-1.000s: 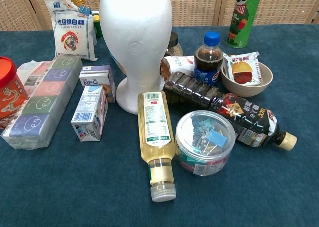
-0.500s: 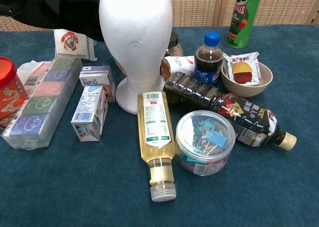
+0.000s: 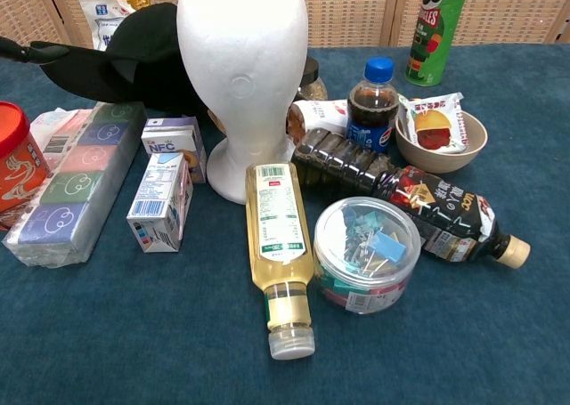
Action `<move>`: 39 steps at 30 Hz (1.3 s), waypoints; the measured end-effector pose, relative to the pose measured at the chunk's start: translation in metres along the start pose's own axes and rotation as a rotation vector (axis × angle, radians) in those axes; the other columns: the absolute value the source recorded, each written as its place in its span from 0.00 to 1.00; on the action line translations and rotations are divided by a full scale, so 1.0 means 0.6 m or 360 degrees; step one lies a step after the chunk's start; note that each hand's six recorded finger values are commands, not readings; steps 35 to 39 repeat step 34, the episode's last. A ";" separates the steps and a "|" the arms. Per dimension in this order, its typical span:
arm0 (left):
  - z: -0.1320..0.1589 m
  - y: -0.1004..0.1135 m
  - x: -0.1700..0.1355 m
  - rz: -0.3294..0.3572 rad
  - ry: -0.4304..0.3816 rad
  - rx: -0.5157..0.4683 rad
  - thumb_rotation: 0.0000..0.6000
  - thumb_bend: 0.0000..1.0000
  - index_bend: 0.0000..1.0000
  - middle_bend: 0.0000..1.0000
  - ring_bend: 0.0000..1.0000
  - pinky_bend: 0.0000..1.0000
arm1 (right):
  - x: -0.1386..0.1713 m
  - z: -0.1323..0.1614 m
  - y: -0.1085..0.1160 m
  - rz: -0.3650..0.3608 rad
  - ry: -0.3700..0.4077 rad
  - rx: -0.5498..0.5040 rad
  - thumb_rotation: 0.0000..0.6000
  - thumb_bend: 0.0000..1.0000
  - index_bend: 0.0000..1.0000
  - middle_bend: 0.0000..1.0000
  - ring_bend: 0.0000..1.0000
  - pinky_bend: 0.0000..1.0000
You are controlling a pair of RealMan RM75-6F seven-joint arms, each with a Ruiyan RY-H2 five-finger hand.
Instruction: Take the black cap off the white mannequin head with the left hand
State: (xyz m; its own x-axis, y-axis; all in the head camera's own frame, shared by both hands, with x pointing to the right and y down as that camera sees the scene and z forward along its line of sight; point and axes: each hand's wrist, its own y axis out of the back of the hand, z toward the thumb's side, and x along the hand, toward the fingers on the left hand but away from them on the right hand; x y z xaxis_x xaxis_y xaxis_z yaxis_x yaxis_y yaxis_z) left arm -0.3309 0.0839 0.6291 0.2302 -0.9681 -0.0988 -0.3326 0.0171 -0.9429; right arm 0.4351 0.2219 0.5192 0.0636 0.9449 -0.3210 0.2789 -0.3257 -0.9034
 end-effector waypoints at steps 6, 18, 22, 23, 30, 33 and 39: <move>0.009 0.022 -0.010 -0.0060 -0.0006 -0.0047 1.00 0.01 0.01 0.00 0.00 0.19 | 0.001 0.001 0.000 0.0004 0.0003 0.0000 1.00 0.07 0.04 0.00 0.00 0.05; -0.050 0.199 -0.079 0.0039 0.0123 -0.0079 1.00 0.01 0.02 0.00 0.00 0.14 | 0.004 0.011 -0.005 0.0017 0.0030 -0.0001 1.00 0.07 0.04 0.00 0.00 0.05; -0.085 0.222 -0.126 -0.0035 0.0293 0.0018 1.00 0.01 0.02 0.00 0.00 0.12 | 0.006 0.014 -0.005 0.0014 0.0036 0.0006 1.00 0.07 0.04 0.00 0.00 0.05; -0.092 0.223 -0.138 -0.0060 0.0335 0.0043 1.00 0.01 0.02 0.00 0.00 0.12 | 0.006 0.015 -0.006 0.0014 0.0038 0.0010 1.00 0.07 0.04 0.00 0.00 0.05; -0.122 0.225 -0.216 -0.0349 0.0617 0.0150 1.00 0.01 0.01 0.00 0.00 0.10 | 0.007 0.015 -0.006 -0.0019 0.0030 0.0094 1.00 0.07 0.04 0.00 0.00 0.05; -0.134 0.226 -0.230 -0.0453 0.0676 0.0163 1.00 0.01 0.01 0.00 0.00 0.10 | 0.006 0.013 -0.005 -0.0051 0.0012 0.0152 1.00 0.07 0.04 0.00 0.00 0.05; -0.136 0.226 -0.233 -0.0479 0.0689 0.0163 1.00 0.02 0.01 0.00 0.00 0.10 | 0.006 0.012 -0.005 -0.0060 0.0006 0.0170 1.00 0.07 0.04 0.00 0.00 0.05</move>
